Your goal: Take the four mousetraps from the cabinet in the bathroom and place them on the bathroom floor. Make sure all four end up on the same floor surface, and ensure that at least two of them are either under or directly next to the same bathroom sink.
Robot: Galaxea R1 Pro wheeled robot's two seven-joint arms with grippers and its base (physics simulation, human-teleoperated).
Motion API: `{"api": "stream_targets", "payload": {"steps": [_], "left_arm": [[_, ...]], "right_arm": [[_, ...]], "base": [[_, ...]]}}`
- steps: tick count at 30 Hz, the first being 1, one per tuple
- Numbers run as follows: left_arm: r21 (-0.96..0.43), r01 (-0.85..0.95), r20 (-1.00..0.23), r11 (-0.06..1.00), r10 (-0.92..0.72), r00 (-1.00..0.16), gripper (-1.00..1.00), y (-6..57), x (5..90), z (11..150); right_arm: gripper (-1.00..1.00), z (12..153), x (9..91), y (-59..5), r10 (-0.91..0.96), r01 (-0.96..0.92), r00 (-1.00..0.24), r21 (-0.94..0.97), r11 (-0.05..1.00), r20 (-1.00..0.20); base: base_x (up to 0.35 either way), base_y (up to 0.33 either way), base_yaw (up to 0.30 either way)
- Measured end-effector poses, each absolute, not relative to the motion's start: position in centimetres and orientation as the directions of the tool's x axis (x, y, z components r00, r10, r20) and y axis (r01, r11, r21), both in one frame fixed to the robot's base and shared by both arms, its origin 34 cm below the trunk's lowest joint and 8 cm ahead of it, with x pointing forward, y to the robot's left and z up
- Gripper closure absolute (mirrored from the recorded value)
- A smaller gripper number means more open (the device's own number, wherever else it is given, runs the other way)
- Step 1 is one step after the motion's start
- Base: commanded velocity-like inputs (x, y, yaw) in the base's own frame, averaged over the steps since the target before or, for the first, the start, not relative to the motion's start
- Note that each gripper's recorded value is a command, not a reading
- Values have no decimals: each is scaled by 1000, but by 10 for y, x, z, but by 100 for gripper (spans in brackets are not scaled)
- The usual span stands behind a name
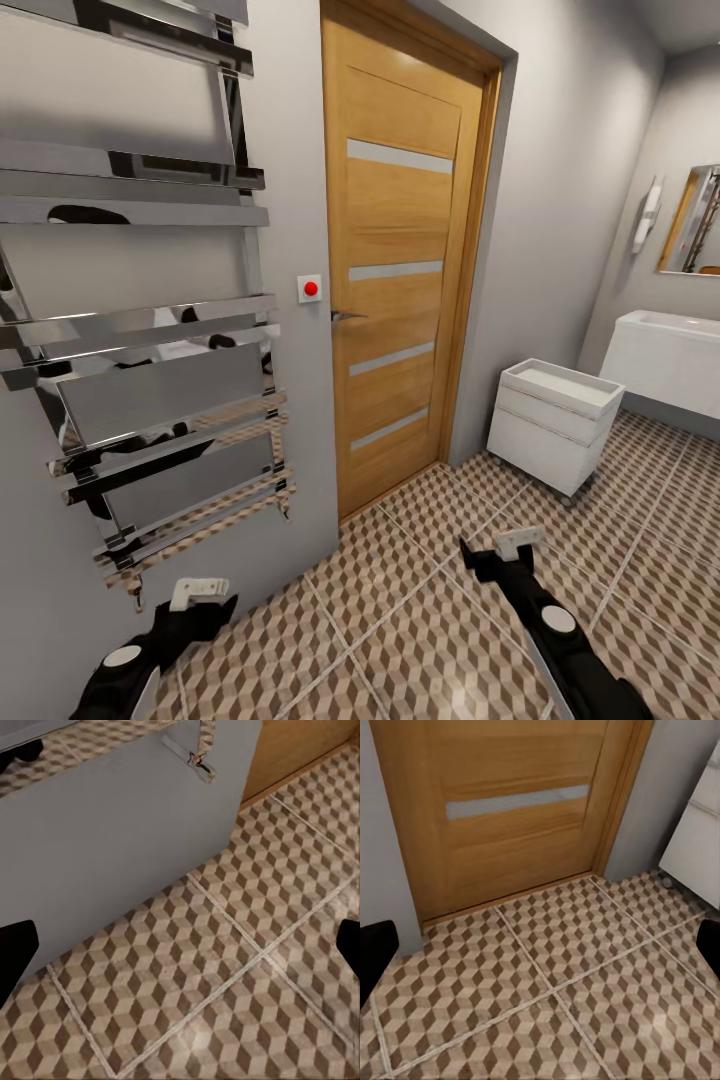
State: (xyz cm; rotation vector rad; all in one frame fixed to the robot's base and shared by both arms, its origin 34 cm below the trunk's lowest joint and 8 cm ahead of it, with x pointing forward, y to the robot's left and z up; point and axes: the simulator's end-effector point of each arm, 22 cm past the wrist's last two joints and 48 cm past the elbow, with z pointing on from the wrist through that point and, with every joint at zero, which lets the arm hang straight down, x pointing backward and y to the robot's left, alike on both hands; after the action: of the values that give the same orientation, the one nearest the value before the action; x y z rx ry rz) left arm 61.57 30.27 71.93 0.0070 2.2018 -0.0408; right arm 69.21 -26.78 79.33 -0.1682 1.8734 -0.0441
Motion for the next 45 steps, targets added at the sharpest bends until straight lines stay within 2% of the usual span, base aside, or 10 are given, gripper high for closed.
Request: {"api": "stream_targets", "payload": {"steps": [5, 14, 24, 45], "left_arm": [[-103, 1, -827, 995, -85, -555, -100, 333, 614, 723], [-81, -3, -876, 997, -73, -477, -100, 344, 624, 744], [-81, -5, -874, 997, -73, -480, -100, 345, 622, 738], [-88, 1, -859, 996, -75, -507, -100, 339, 618, 724]], "right_arm": [[-100, 804, 695, -264, -134, -90, -253, -114, 989, -958], [-100, 805, 696, -265, -133, -88, -251, -114, 990, -959], [-100, 803, 695, -267, -129, -83, -257, -111, 990, -958], [-100, 793, 695, -266, -127, -84, -274, -108, 991, -953]], "base": [[0, 0, 0], [0, 0, 0], [0, 0, 22], [0, 0, 235]]}}
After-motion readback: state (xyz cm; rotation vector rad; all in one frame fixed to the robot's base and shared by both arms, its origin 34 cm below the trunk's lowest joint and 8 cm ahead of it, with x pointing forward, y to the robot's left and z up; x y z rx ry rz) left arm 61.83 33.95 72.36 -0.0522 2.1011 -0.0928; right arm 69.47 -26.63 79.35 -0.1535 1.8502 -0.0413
